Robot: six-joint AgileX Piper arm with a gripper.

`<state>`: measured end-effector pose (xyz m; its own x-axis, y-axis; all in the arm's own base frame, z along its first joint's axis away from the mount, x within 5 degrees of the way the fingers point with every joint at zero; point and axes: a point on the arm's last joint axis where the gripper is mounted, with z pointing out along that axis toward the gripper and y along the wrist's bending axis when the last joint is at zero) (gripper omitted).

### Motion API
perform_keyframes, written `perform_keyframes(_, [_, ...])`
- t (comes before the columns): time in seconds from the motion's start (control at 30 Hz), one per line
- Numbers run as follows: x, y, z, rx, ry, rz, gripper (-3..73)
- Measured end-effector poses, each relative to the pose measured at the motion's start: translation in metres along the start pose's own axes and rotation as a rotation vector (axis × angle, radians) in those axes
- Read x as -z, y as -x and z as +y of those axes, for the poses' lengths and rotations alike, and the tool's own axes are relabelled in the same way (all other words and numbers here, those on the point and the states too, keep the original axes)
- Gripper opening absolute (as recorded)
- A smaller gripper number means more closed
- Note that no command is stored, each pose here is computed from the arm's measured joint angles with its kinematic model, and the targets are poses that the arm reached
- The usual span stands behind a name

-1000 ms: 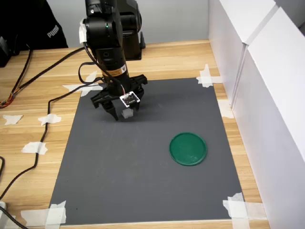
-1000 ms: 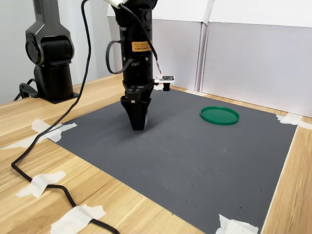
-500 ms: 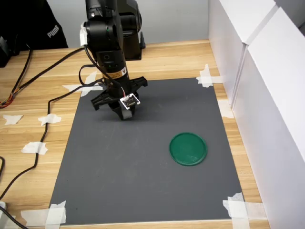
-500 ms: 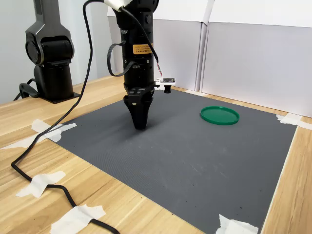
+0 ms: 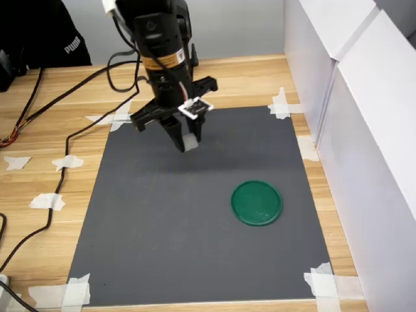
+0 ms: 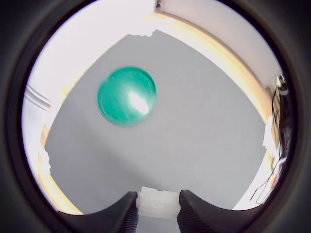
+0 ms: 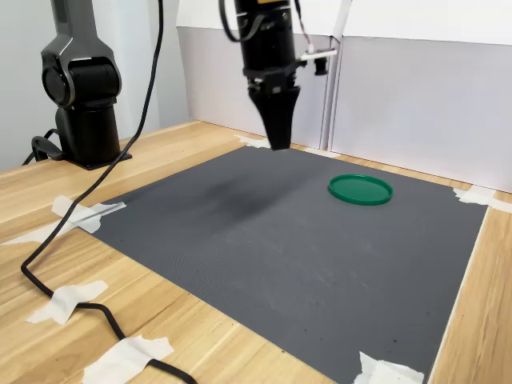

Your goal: Grasp a white terminal and put it on the green lid.

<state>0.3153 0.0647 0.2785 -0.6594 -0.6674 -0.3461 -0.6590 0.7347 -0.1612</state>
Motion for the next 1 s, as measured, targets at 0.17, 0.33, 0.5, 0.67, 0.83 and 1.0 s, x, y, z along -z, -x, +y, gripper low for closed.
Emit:
perform_keyframes(0.17, [0.010,0.027,0.015,0.098,-0.001,-0.055,30.8])
perform_keyframes(0.33, [-0.015,0.046,0.032,0.184,0.033,-0.016,30.8])
perform_keyframes(0.5, [-0.049,0.060,0.039,0.250,0.038,0.024,30.8])
perform_keyframes(0.67, [-0.074,0.067,0.042,0.277,0.036,0.032,30.8])
perform_keyframes(0.83, [-0.090,0.069,0.044,0.279,0.045,0.040,30.8])
perform_keyframes(1.0, [-0.097,0.069,0.044,0.278,0.047,0.042,30.8])
